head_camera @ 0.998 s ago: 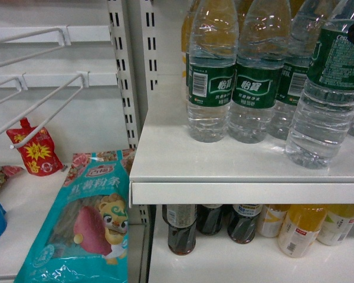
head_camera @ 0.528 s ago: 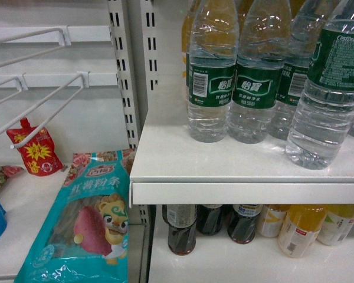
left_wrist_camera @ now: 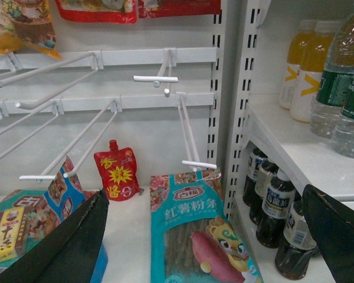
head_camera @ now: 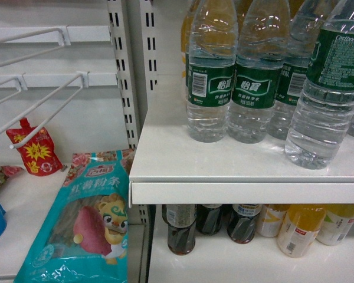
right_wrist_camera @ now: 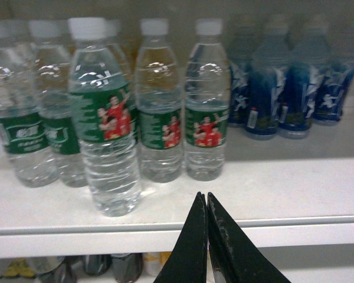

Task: Move water from second to third shelf

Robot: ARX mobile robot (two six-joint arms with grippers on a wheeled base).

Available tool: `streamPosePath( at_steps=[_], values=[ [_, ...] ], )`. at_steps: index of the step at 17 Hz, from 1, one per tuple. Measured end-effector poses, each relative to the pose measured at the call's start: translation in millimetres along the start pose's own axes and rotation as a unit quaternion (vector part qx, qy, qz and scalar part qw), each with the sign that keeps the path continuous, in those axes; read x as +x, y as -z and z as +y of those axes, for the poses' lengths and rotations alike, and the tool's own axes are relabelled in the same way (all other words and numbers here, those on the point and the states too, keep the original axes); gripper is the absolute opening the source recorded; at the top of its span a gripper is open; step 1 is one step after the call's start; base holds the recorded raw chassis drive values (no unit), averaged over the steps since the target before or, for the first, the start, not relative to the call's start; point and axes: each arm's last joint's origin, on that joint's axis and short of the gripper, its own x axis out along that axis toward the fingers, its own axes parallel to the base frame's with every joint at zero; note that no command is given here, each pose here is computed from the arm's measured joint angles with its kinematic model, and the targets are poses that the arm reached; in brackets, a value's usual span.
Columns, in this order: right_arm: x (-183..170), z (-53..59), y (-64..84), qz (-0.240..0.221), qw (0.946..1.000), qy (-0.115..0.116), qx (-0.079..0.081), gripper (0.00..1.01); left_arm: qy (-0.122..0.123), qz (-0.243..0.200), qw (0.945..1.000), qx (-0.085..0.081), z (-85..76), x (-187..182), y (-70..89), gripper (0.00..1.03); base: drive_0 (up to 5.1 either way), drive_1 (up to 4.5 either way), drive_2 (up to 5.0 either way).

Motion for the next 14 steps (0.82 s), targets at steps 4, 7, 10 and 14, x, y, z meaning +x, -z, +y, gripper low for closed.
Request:
streamPosePath(
  at_steps=[4, 7, 10, 14],
  values=[
    [-5.3, 1.2, 9.5, -0.001, 0.9999, -0.012, 0.000, 0.02, 0.000, 0.000, 1.0000, 0.000, 0.0, 0.0, -0.1, 0.98, 0.0, 0.00, 0.0],
    [-8.9, 1.1, 15.6, 0.000, 0.9999, -0.012, 0.000, 0.02, 0.000, 0.000, 1.0000, 0.000, 0.0, 0.0, -0.1, 0.98, 0.0, 0.00, 0.0],
    [-13.4, 1.0, 22.0, 0.006, 0.9999, -0.012, 0.000, 0.02, 0.000, 0.000, 1.0000, 0.000, 0.0, 0.0, -0.1, 0.98, 0.0, 0.00, 0.0],
    [-20.9, 0.8, 24.2, -0.008, 0.9999, -0.012, 0.000, 0.02, 0.000, 0.000, 1.0000, 0.000, 0.0, 0.0, -0.1, 0.98, 0.0, 0.00, 0.0]
  ],
)
